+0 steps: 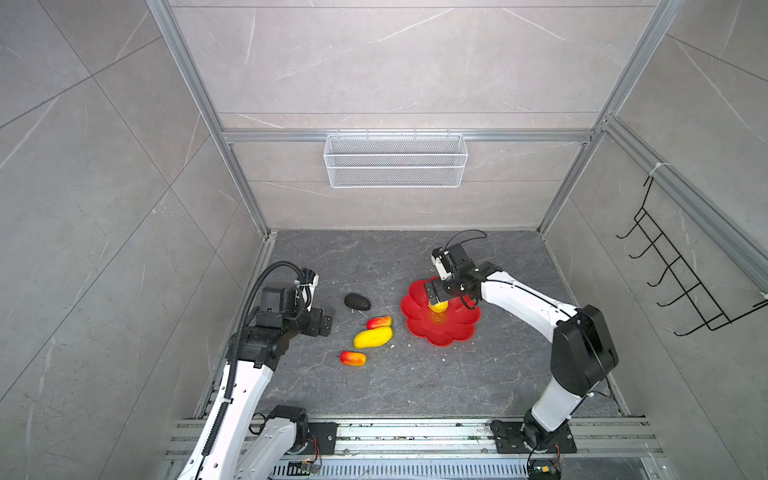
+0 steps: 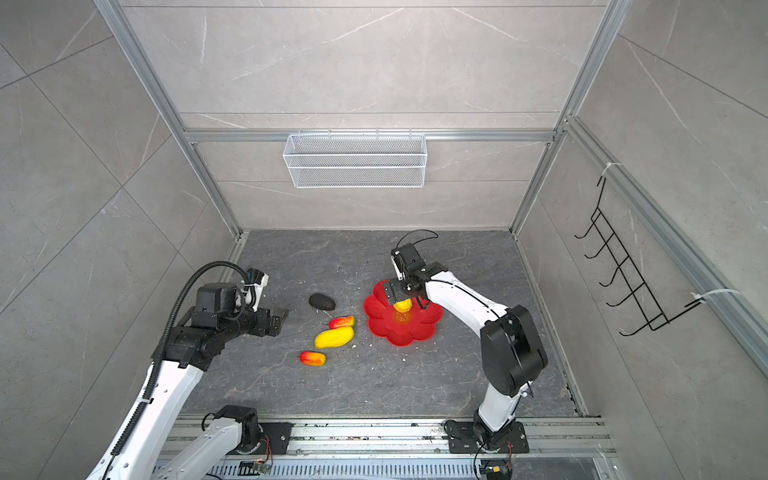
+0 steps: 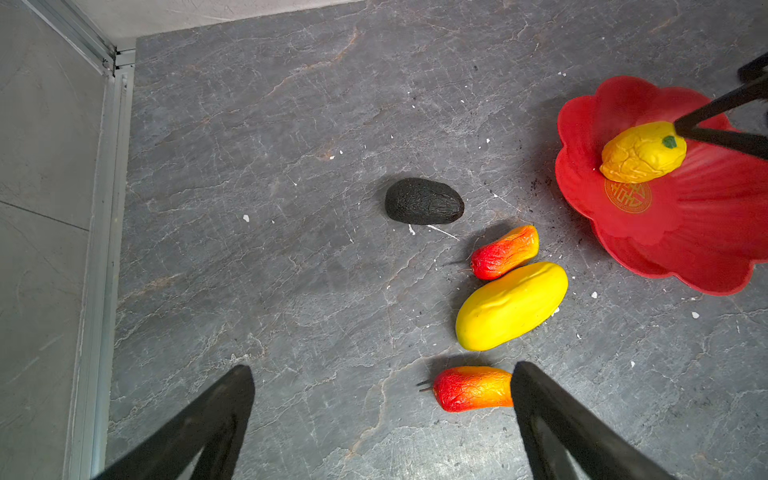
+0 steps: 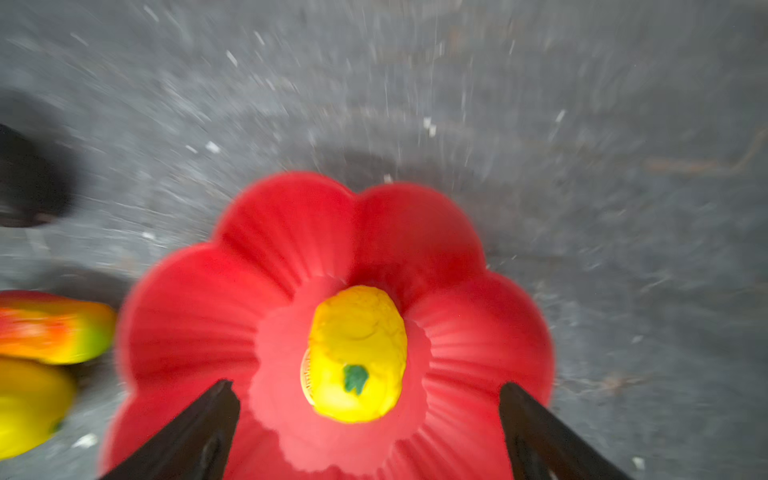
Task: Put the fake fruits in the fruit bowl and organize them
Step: 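Reach the right gripper to the long yellow mango and grasp it, then lower the yellow mango into the red bowl and open the right gripper, then reach the right gripper to the black avocado and grasp it, then place the black avocado into the red bowl beside the yellow fruits, then grasp the red-orange mango nearer the bowl with the right gripper, then lower the red-orange mango into the red bowl and release it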
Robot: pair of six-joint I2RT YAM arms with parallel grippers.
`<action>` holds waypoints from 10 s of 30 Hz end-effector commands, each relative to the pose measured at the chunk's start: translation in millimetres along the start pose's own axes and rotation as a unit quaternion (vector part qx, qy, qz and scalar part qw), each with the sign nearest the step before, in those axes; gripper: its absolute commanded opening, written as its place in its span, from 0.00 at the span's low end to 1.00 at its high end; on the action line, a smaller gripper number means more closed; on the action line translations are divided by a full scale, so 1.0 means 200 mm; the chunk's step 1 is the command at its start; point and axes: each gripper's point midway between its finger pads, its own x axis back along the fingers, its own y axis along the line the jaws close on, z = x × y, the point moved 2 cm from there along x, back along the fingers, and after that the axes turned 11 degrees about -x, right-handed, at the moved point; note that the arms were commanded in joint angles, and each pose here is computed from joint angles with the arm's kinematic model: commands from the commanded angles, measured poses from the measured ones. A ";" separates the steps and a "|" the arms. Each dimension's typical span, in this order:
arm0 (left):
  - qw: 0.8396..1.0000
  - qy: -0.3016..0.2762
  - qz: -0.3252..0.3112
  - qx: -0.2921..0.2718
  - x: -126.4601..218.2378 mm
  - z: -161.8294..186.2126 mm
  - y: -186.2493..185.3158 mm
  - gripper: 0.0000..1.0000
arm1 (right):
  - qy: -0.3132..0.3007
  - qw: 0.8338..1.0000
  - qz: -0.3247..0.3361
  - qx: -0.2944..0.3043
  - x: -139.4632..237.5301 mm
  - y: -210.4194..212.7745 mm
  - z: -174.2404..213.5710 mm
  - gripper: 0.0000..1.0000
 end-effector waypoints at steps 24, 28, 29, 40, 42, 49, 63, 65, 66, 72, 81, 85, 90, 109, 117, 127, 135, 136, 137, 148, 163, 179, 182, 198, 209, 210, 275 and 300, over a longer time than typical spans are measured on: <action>1.000 -0.020 0.004 -0.003 0.02 -0.05 0.00 1.00 | 0.092 0.913 -0.244 0.313 -0.18 1.20 0.49 0.79; 1.000 -0.020 0.007 -0.003 0.02 -0.05 0.00 1.00 | 0.105 0.917 -0.232 0.308 -0.23 1.17 0.54 0.65; 1.000 -0.020 0.006 -0.003 0.02 -0.05 0.00 1.00 | 0.108 0.917 -0.229 0.308 -0.24 1.17 0.55 0.65; 1.000 -0.020 0.007 -0.003 0.02 -0.05 0.00 1.00 | 0.126 0.924 -0.195 0.304 -0.35 1.13 0.60 0.74; 1.000 -0.021 0.007 -0.003 0.02 -0.05 0.00 1.00 | 0.125 0.925 -0.191 0.302 -0.35 1.12 0.60 0.65; 1.000 -0.020 0.008 -0.003 0.02 -0.05 0.00 1.00 | 0.105 0.927 -0.190 0.307 -0.17 1.09 0.51 0.34; 1.000 -0.021 0.008 -0.003 0.02 -0.05 0.00 1.00 | -0.032 0.985 -0.109 0.129 0.32 0.43 0.14 0.32; 1.000 -0.019 0.009 -0.003 0.01 -0.05 -0.01 1.00 | -0.045 0.993 -0.085 0.072 0.33 0.28 0.12 0.32; 1.000 -0.020 0.009 -0.003 0.02 -0.05 -0.01 1.00 | -0.053 0.995 -0.071 0.040 0.33 0.20 0.11 0.32; 1.000 -0.019 0.010 -0.003 0.01 -0.05 -0.01 1.00 | -0.038 0.998 0.011 -0.053 0.19 -0.10 0.19 0.32; 1.000 -0.022 0.014 -0.002 0.02 -0.05 -0.01 1.00 | -0.002 0.993 0.054 -0.106 -0.03 -0.29 0.30 0.30; 1.000 -0.021 0.015 -0.003 0.02 -0.05 -0.01 1.00 | 0.008 0.991 0.057 -0.117 -0.09 -0.33 0.31 0.30; 1.000 -0.022 0.014 -0.003 0.02 -0.05 -0.01 1.00 | 0.022 0.991 0.046 -0.123 -0.18 -0.32 0.33 0.31; 1.000 -0.016 0.019 -0.005 0.00 -0.05 -0.02 1.00 | 0.011 0.992 0.053 -0.111 -0.14 -0.34 0.22 0.61; 1.000 -0.011 0.018 -0.004 -0.01 -0.04 -0.02 1.00 | -0.058 0.998 -0.020 0.000 0.26 -0.05 0.06 0.99; 1.000 -0.009 0.021 -0.005 -0.01 -0.04 -0.02 1.00 | -0.027 0.968 -0.167 0.186 0.16 0.70 0.15 1.00; 1.000 -0.017 0.023 -0.004 0.01 -0.05 -0.02 1.00 | -0.007 0.957 -0.214 0.196 -0.18 1.05 0.09 1.00; 1.000 -0.018 0.022 -0.004 0.01 -0.05 -0.02 1.00 | -0.003 0.957 -0.216 0.195 -0.21 1.07 0.08 1.00; 1.000 -0.019 0.022 -0.003 0.01 -0.05 -0.02 1.00 | -0.002 0.957 -0.217 0.194 -0.25 1.09 0.07 0.99; 0.999 -0.027 0.023 -0.005 0.03 -0.06 -0.03 1.00 | 0.024 0.968 -0.178 0.177 -0.64 1.19 0.03 0.86; 0.999 -0.027 0.024 -0.006 0.03 -0.06 -0.03 1.00 | -0.024 0.977 -0.136 0.160 -0.51 1.13 -0.13 0.42; 0.999 -0.025 0.031 -0.005 0.02 -0.06 -0.04 1.00 | -0.066 0.997 -0.023 0.044 -0.04 0.46 -0.03 0.32; 0.999 -0.023 0.032 -0.004 0.02 -0.06 -0.04 1.00 | -0.052 0.998 -0.011 0.039 -0.05 0.40 0.06 0.32; 0.999 -0.023 0.034 -0.005 0.01 -0.06 -0.04 1.00 | 0.014 0.999 0.032 0.015 -0.32 0.28 0.35 0.39; 0.999 -0.020 0.035 -0.005 0.01 -0.06 -0.04 1.00 | 0.020 0.999 0.012 0.026 -0.32 0.30 0.36 0.69; 0.999 -0.020 0.035 -0.005 0.01 -0.06 -0.04 1.00 | 0.017 0.999 0.006 0.027 -0.30 0.30 0.36 0.75; 0.999 -0.013 0.035 -0.005 0.00 -0.05 -0.04 1.00 | -0.009 0.957 -0.206 0.203 -0.08 0.90 0.21 0.20; 0.999 -0.020 0.043 -0.005 0.01 -0.06 -0.05 1.00 | 0.060 0.997 -0.042 0.041 -0.03 0.04 0.54 0.12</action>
